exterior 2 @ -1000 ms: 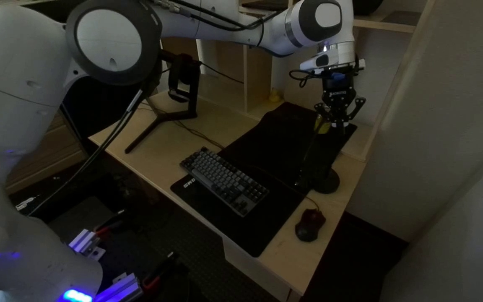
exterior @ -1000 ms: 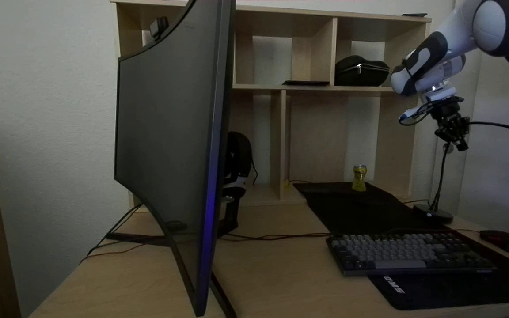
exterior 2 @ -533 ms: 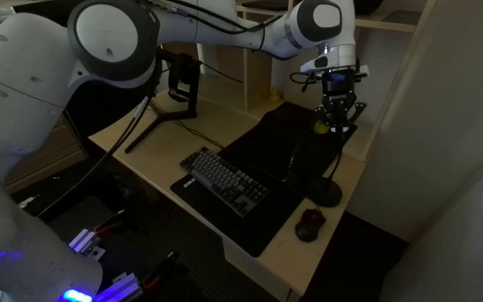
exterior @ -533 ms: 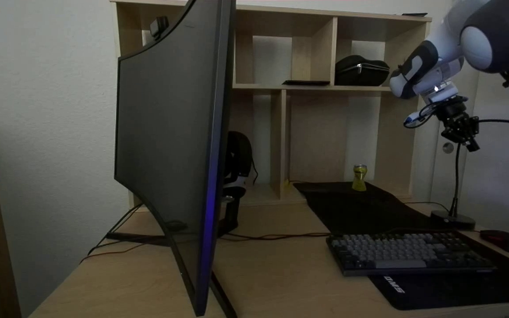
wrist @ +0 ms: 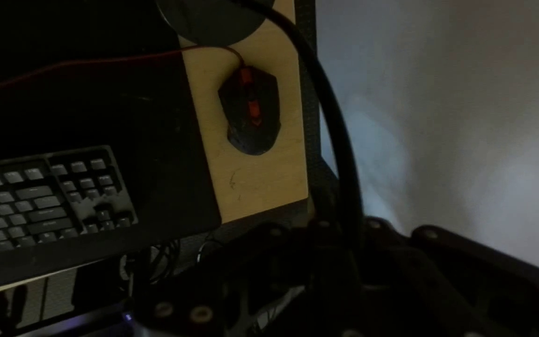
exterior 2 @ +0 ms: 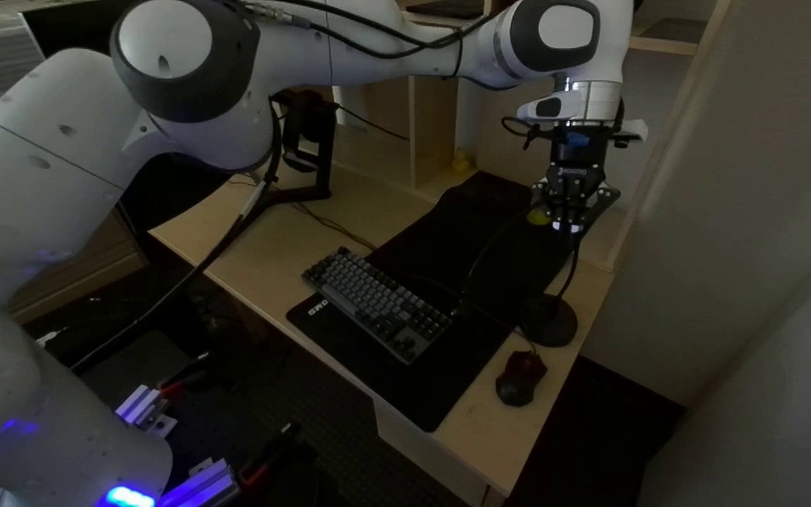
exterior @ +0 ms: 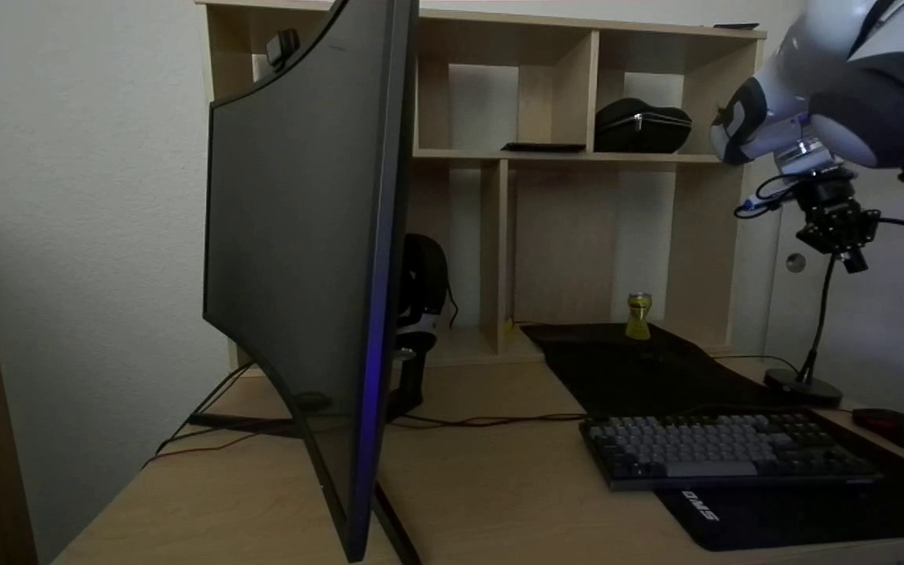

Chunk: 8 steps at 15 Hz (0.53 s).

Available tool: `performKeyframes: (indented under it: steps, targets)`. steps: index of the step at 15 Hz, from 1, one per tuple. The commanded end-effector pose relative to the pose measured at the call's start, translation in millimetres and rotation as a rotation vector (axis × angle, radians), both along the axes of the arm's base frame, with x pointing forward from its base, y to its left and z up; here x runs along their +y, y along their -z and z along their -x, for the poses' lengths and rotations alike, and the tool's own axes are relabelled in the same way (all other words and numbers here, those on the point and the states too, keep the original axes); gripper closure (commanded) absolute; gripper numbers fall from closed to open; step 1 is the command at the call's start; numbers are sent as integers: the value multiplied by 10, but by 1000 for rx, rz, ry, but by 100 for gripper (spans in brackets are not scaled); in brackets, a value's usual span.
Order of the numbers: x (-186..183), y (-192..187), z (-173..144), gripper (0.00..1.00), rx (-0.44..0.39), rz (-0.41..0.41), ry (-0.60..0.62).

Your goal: Hang the headphones behind the computer then move the lamp to the right

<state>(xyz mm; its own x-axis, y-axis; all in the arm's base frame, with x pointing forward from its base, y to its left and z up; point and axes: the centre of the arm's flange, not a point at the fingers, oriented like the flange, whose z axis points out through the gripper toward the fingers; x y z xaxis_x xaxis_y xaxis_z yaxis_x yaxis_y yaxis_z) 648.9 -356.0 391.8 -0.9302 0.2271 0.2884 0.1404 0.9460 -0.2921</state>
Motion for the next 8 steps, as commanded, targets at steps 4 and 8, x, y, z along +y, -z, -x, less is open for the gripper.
performKeyframes:
  steps: [4, 8]
  targets:
    - [-113, 32, -251, 99, -41, -146, 316]
    - [-104, 2, 359, 99, -48, -131, 253]
